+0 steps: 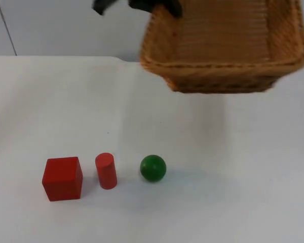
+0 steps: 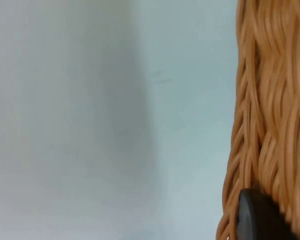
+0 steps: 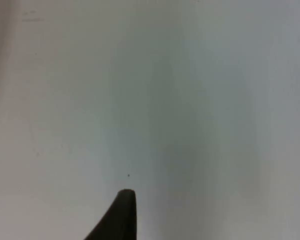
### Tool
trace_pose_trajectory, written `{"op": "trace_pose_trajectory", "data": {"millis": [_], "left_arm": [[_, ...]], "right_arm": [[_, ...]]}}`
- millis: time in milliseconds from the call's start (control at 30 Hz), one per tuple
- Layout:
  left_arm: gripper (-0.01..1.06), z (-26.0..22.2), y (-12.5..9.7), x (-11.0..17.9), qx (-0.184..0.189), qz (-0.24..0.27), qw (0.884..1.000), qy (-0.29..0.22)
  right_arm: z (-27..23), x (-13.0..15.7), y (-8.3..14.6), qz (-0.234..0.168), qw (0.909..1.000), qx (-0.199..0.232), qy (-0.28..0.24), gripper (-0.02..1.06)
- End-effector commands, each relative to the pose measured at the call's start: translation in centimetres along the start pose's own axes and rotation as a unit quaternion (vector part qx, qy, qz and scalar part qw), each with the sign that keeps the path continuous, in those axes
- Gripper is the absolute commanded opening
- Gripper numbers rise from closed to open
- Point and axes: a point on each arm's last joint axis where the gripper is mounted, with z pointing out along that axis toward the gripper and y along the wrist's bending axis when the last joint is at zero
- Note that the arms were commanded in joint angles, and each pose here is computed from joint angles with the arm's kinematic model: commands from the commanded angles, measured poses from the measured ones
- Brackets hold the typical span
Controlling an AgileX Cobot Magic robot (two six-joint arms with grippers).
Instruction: Pick up the basket with the left hand and place the object to the left of the red cylinder into the basket with the right hand.
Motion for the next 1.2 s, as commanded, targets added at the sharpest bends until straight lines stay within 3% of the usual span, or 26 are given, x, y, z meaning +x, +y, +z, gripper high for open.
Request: {"op": "trace_pose_trajectory", "data": {"millis": [0, 133, 233, 400, 600, 700, 800, 933, 967, 1100, 1167], "left_arm": [[0.00, -2.9, 0.3, -0.2, -0.012, 0.005, 1.000, -0.004], [0.00, -7.2, 2.0, -0.3, -0.025, -0.004, 1.000, -0.006], [0.00, -12.7, 3.5, -0.6, -0.043, -0.011, 0.997, -0.067], [0.00, -17.7, 5.4, 0.9, -0.082, -0.030, 0.990, -0.111], [0.00, -19.8, 9.0, 3.2, -0.104, -0.074, 0.985, -0.112], [0.00, -19.2, 10.9, 4.7, -0.110, -0.098, 0.985, -0.088], [0.00, -18.6, 11.6, 5.5, -0.111, -0.102, 0.986, -0.072], [0.00, -18.0, 12.3, 6.0, -0.111, -0.101, 0.987, -0.057], [0.00, -18.0, 12.3, 6.0, -0.111, -0.101, 0.987, -0.057], [0.00, -18.6, 11.7, 6.2, -0.112, -0.095, 0.987, -0.065], [0.00, -18.8, 11.6, 6.3, -0.121, -0.090, 0.986, -0.067]], "right_arm": [[0.0, 0.0, 0.1, 0.000, 1.0000, -0.003, -0.004, 1.05], [0.0, 0.0, 0.1, 0.003, 1.0000, -0.007, -0.004, 1.05], [0.0, 0.0, 0.2, 0.008, 0.9999, -0.011, -0.004, 1.05], [0.0, 0.1, 0.3, 0.010, 0.9999, -0.013, -0.001, 1.05], [0.0, 0.1, 0.5, 0.011, 0.9996, -0.028, -0.002, 1.05], [0.0, 0.1, 1.0, 0.011, 0.9986, -0.051, 0.002, 1.05], [-0.1, 0.2, 1.5, -0.005, 0.9976, -0.069, 0.005, 1.05], [-0.2, 0.3, 3.3, -0.077, 0.9922, -0.098, 0.004, 1.05], [-0.2, 0.3, 3.3, -0.077, 0.9922, -0.098, 0.004, 1.05], [-0.6, 0.6, 5.2, -0.156, 0.9783, -0.136, -0.005, 1.05], [-0.7, 0.6, 5.7, -0.163, 0.9757, -0.146, -0.010, 1.05]]}}
